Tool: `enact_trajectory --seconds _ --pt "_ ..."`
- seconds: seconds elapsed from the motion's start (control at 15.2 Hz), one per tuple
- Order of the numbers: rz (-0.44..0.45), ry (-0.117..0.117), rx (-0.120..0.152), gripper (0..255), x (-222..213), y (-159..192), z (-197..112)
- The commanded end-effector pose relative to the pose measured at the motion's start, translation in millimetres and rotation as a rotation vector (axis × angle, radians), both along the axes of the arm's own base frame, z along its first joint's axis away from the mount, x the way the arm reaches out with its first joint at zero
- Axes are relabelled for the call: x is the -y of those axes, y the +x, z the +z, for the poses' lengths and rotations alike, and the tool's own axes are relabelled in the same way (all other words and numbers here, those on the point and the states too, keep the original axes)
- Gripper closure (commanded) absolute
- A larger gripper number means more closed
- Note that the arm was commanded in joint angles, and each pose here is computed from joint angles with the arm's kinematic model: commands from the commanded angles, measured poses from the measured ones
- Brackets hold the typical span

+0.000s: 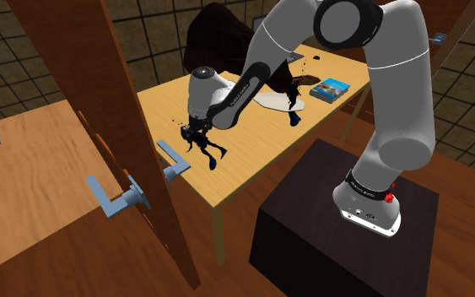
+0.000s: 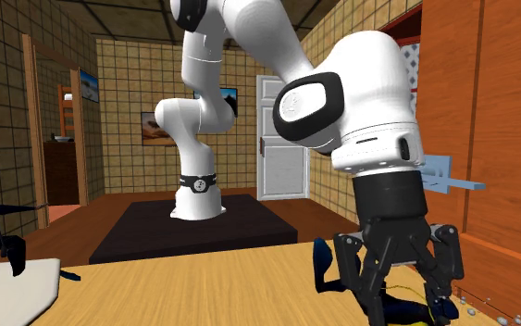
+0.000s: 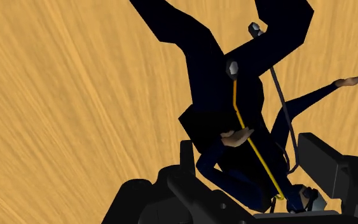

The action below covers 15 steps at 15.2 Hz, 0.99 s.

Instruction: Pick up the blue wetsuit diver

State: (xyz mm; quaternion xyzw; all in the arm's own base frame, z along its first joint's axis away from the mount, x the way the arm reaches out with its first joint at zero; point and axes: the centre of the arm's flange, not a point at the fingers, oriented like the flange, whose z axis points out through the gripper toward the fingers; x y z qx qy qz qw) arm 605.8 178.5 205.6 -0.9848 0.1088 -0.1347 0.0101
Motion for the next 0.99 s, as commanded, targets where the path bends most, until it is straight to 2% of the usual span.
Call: enact_trajectory --seconds 0.0,0.79,0.92 --pt "0.000 0.000 0.000 255 0.0 0.7 9.8" --pt "0.000 0.000 0.000 255 0.0 0.7 73.1" --pt "0.000 0.000 0.000 255 0.0 0.7 73.9"
